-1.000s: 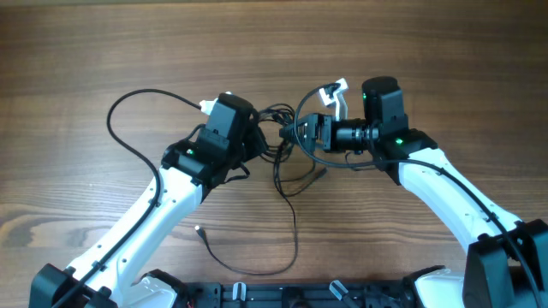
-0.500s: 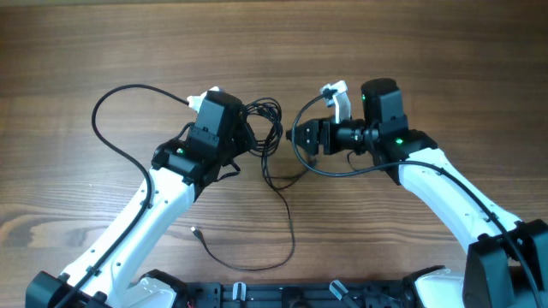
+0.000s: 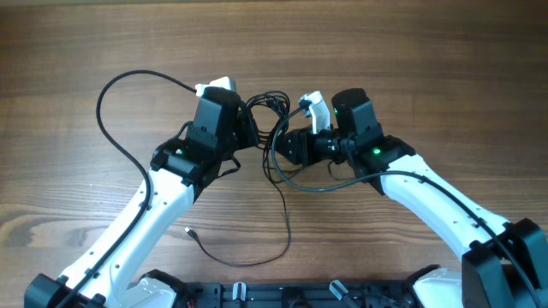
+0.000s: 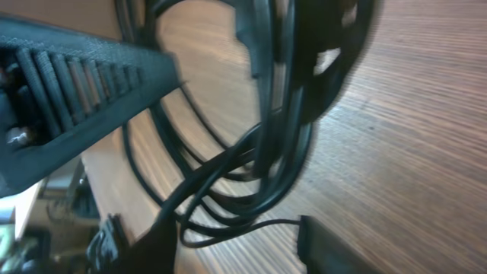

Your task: Untangle cables

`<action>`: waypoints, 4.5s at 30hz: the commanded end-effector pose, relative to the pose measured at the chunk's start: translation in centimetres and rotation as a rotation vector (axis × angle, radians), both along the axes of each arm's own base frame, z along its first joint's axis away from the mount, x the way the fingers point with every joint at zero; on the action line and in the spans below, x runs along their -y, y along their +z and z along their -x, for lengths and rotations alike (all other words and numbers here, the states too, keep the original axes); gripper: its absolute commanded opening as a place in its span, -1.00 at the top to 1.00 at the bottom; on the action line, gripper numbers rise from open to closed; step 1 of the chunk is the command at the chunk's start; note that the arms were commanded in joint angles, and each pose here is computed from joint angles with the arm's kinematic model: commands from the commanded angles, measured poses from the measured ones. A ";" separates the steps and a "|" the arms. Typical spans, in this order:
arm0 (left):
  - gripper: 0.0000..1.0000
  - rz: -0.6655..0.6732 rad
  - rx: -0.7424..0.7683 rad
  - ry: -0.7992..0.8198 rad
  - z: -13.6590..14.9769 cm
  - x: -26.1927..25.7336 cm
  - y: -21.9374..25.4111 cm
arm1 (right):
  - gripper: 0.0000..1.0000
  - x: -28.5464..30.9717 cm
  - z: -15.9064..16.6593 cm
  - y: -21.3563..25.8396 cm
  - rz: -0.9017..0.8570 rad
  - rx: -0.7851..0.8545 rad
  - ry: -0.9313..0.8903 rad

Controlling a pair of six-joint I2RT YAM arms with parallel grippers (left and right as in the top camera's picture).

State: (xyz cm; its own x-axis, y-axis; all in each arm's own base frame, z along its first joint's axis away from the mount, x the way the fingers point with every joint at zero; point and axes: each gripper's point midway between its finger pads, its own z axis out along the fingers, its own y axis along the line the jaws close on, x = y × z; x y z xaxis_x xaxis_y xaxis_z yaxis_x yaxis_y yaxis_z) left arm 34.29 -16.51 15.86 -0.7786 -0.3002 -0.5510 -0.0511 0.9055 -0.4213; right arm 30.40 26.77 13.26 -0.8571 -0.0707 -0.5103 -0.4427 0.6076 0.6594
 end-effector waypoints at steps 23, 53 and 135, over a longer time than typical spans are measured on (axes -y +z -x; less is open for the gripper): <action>0.92 0.319 -0.026 0.455 -1.5 -5.0 3.2 | -0.46 1.9 -0.9 -2.3 0.241 0.041 -0.183; 0.92 0.644 0.127 0.158 1.8 -1.1 13.8 | -0.54 -4.3 6.2 9.8 -0.306 0.460 0.529; 0.92 0.117 0.420 -0.671 6.5 8.0 11.1 | 0.91 2.5 -1.0 11.6 -0.388 -0.023 -0.047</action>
